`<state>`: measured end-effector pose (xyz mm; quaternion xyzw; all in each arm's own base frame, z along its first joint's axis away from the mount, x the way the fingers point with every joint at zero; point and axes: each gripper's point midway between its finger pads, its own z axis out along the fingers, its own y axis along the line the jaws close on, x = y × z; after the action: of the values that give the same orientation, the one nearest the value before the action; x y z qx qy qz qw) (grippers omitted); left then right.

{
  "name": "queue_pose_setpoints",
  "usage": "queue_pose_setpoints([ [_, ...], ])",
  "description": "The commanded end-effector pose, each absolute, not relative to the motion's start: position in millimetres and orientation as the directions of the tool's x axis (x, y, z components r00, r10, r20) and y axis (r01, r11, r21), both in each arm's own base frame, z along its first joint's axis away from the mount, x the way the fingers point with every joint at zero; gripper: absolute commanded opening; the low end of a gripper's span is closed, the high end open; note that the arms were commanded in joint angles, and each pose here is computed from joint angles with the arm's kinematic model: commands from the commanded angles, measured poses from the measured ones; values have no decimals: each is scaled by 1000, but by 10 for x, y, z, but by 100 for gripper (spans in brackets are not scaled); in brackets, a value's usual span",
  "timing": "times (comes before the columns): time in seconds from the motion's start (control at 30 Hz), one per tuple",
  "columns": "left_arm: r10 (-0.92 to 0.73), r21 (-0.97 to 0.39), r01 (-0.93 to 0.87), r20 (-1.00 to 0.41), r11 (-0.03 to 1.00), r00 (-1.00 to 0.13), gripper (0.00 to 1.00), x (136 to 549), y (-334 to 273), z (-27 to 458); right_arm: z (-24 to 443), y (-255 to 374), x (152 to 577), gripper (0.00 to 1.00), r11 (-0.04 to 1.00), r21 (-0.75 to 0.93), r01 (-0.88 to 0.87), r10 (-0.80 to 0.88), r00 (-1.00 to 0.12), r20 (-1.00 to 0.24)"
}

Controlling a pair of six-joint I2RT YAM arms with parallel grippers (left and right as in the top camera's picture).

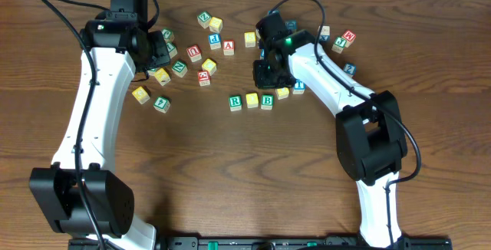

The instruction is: Spell out ROBOT

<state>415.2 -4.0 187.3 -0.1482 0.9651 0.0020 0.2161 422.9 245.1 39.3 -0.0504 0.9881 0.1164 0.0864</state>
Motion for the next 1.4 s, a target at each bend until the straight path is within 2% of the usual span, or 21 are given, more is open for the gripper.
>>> queue_pose_setpoints([
  [0.0, -286, -56, -290, -422, 955, -860, 50, 4134, -21, 1901, 292, 2479, 4149, 13, 972, 212, -99, -64, -984, -165],
  [0.9, -286, -57, -290, -423, 955, -860, 50, 4136, -21, 1902, 93, 2269, 3958, 12, 990, 131, -54, -42, -994, -96],
  [1.37, -286, -57, -290, -423, 955, -860, 51, 4136, -21, 1902, 98, 2147, 4099, 15, 998, 56, -26, -17, -986, -163],
])
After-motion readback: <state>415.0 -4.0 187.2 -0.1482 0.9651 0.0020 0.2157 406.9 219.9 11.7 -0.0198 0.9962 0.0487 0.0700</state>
